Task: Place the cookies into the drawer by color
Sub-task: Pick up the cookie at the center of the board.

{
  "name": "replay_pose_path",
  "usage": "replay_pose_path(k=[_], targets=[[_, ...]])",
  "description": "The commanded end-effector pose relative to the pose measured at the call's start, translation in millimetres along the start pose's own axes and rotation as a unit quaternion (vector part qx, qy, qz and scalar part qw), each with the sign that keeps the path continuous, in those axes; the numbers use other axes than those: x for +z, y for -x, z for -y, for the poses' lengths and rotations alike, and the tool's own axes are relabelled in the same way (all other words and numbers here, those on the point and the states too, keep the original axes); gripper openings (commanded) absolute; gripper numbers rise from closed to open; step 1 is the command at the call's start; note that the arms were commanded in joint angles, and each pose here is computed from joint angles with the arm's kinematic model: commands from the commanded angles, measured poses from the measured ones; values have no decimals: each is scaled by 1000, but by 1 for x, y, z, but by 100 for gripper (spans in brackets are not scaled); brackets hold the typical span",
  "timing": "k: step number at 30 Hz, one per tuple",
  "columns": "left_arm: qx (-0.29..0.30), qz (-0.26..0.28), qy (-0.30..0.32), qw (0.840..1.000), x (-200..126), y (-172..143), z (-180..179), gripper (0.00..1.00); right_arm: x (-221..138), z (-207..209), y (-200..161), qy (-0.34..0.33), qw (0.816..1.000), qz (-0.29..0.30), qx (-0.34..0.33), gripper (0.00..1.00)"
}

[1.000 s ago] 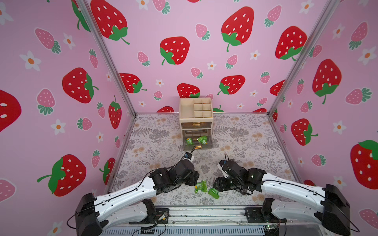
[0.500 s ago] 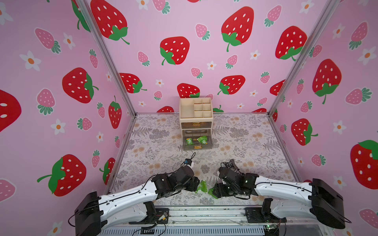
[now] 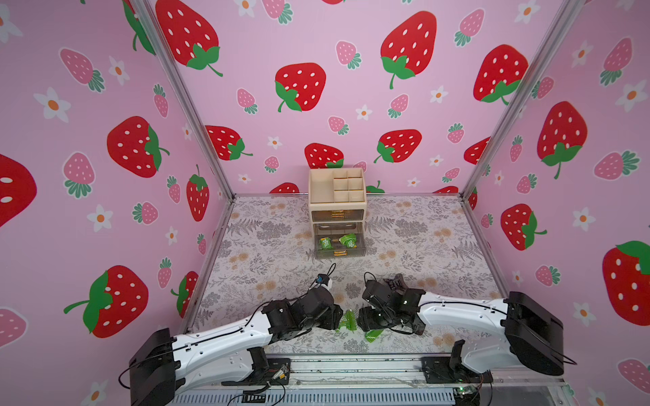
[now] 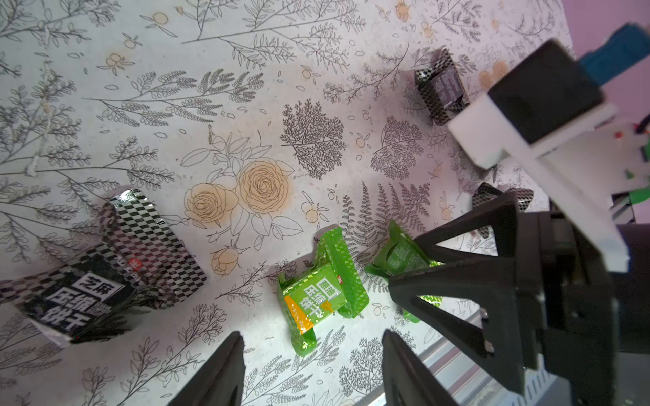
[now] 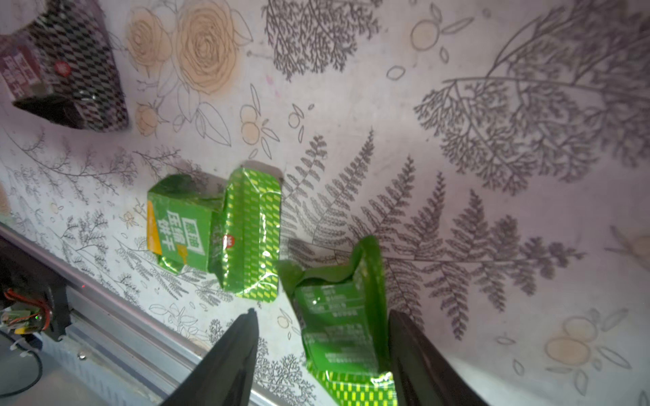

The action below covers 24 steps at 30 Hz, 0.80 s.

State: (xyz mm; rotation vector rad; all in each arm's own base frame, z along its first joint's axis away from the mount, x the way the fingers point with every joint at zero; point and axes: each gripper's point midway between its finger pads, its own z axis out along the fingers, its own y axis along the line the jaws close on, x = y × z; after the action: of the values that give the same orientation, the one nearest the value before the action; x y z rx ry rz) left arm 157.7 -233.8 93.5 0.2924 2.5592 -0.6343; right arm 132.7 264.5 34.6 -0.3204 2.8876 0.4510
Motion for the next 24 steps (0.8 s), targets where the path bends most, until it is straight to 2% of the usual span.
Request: replay_pose_path(k=[1,14,20,24], targets=[[1,6,7,1000,3,1,-2,66,-4,20,-6,-59,998,-6,-12,60],[-2,4,13,1000,7,-1,-5,66,3,2,-10,-81,995,-24,-61,66],[-3,7,22,1000,5,-2,-10,66,4,13,-7,-119,991,-20,-61,59],[-7,28,24,999,3,3,-13,66,6,15,-5,-133,989,-21,-65,53]])
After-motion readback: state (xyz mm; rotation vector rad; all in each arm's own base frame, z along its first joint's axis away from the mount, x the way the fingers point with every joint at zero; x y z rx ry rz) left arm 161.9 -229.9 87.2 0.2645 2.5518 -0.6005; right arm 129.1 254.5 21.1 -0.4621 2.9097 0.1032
